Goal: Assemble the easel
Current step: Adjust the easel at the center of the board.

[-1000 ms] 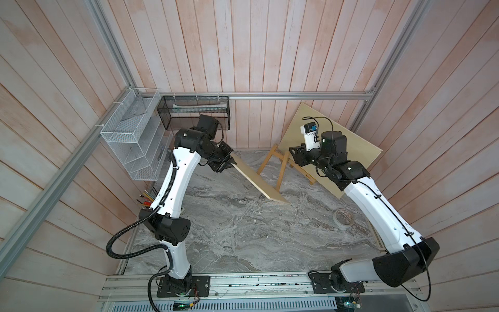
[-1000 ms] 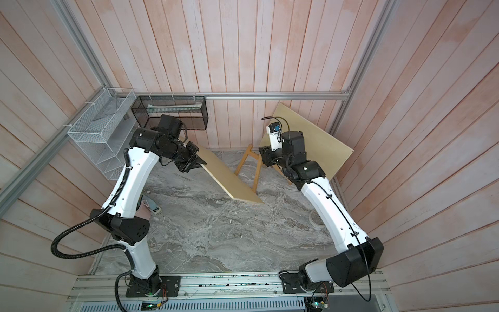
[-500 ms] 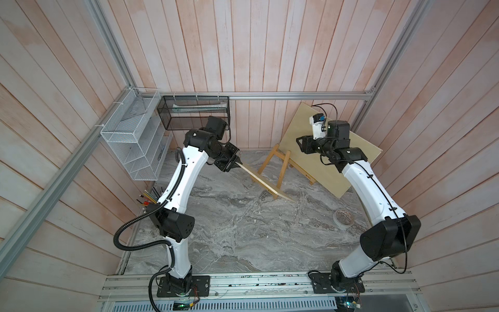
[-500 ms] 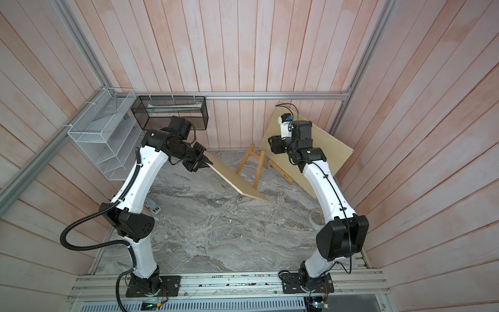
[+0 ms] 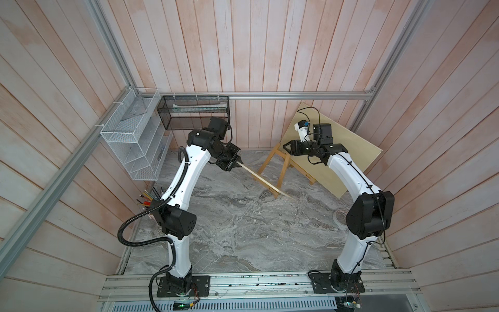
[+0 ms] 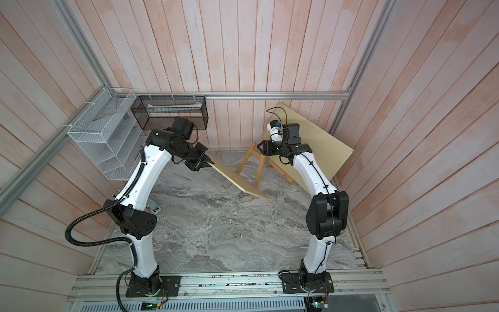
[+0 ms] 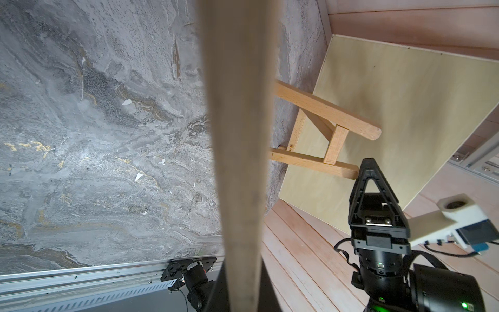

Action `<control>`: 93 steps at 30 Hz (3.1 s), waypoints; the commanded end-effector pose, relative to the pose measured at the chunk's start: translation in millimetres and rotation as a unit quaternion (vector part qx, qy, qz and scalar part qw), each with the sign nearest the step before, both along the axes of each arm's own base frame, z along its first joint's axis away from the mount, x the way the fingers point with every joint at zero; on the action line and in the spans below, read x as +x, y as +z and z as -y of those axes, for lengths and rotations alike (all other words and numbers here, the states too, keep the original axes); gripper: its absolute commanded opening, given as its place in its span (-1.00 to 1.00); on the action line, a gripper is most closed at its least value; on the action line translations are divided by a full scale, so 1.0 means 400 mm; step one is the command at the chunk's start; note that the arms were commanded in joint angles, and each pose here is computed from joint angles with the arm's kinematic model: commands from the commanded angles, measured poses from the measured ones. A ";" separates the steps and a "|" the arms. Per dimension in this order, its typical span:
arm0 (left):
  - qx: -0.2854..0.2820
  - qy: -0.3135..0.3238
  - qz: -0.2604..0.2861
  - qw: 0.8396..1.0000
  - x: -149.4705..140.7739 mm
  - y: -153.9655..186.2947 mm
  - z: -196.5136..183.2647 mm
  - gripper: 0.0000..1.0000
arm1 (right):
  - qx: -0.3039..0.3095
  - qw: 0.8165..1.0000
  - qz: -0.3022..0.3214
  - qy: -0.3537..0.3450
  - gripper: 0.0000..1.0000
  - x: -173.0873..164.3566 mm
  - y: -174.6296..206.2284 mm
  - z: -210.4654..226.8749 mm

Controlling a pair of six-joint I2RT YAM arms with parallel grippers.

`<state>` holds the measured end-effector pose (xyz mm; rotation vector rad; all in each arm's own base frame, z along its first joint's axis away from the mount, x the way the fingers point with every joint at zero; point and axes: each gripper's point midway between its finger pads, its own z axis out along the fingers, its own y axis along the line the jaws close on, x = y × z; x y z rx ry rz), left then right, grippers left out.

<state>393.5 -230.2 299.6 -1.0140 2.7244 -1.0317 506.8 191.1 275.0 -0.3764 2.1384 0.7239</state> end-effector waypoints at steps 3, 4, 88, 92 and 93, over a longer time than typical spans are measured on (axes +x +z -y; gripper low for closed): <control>-0.020 -0.002 0.062 0.998 0.038 0.067 0.017 -1.00 | 0.025 0.999 -0.023 0.037 -0.11 -0.020 -0.012 -0.034; -0.015 -0.002 0.063 0.998 0.039 0.064 0.014 -1.00 | 0.026 0.999 -0.028 0.038 -0.14 -0.026 -0.019 -0.035; 0.103 -0.065 0.042 0.992 -0.012 -0.037 -0.005 -1.00 | 0.015 0.991 -0.104 -0.087 0.29 -0.289 -0.179 0.108; 0.101 -0.064 0.043 0.992 -0.010 -0.036 -0.003 -1.00 | -0.001 0.991 -0.108 -0.078 0.29 -0.256 -0.250 0.100; 0.100 -0.066 0.041 0.992 -0.011 -0.037 -0.001 -1.00 | -0.002 0.991 -0.111 -0.076 0.29 -0.244 -0.269 0.096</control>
